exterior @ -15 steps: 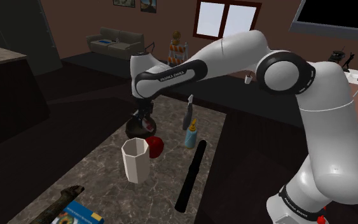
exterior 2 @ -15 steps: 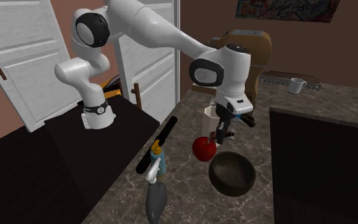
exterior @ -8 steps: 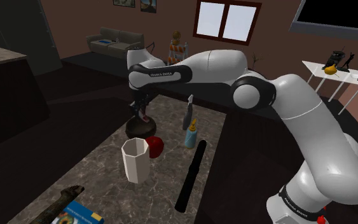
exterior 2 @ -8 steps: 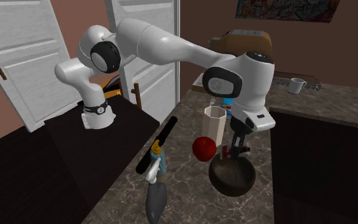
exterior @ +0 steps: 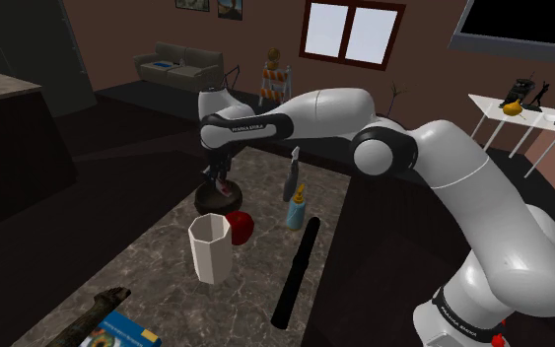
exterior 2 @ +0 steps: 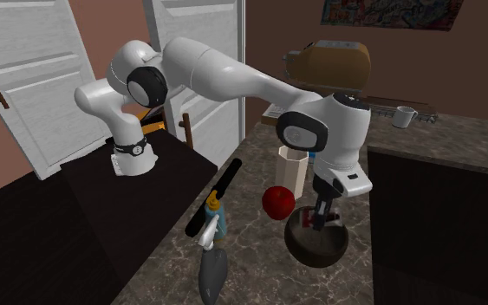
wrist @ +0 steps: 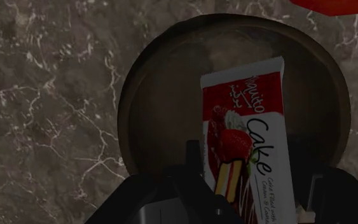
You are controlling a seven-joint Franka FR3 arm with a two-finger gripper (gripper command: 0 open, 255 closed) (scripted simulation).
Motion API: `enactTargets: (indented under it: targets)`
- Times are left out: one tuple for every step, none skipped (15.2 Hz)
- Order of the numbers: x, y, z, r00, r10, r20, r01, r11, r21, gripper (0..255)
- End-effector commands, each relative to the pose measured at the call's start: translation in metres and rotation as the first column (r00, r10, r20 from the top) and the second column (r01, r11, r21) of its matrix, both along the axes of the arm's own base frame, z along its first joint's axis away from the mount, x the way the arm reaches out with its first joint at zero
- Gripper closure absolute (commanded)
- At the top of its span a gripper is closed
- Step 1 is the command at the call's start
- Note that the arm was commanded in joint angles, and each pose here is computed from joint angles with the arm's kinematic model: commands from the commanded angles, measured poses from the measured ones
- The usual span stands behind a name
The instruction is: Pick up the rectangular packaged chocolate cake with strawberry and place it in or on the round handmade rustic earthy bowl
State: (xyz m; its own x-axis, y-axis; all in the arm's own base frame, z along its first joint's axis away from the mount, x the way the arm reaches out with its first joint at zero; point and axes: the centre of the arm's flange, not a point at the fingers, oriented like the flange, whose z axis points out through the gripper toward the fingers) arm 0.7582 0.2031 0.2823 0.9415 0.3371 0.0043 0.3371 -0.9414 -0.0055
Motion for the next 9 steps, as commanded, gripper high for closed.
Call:
enactTargets:
  targets:
    - [0.000, 0.001, -0.011, 1.000, 0.000, 0.001, 0.000, 1.000, 0.000, 255]
    - [0.000, 0.001, -0.016, 1.000, 0.000, 0.001, 0.000, 1.000, 0.000, 255]
    - [0.000, 0.001, -0.021, 1.000, 0.000, 0.001, 0.000, 1.000, 0.000, 255]
    - [0.000, 0.001, -0.028, 1.000, 0.000, 0.001, 0.000, 1.000, 0.000, 255]
    - [0.000, 0.001, -0.028, 1.000, 0.000, 0.001, 0.000, 1.000, 0.000, 255]
    - [0.000, 0.001, -0.028, 1.000, 0.000, 0.001, 0.000, 1.000, 0.000, 255]
    - [0.000, 0.001, -0.028, 1.000, 0.000, 0.001, 0.000, 1.000, 0.000, 255]
    - [0.000, 0.001, -0.028, 1.000, 0.000, 0.001, 0.000, 1.000, 0.000, 255]
    - [0.000, 0.001, -0.028, 1.000, 0.000, 0.001, 0.000, 1.000, 0.000, 255]
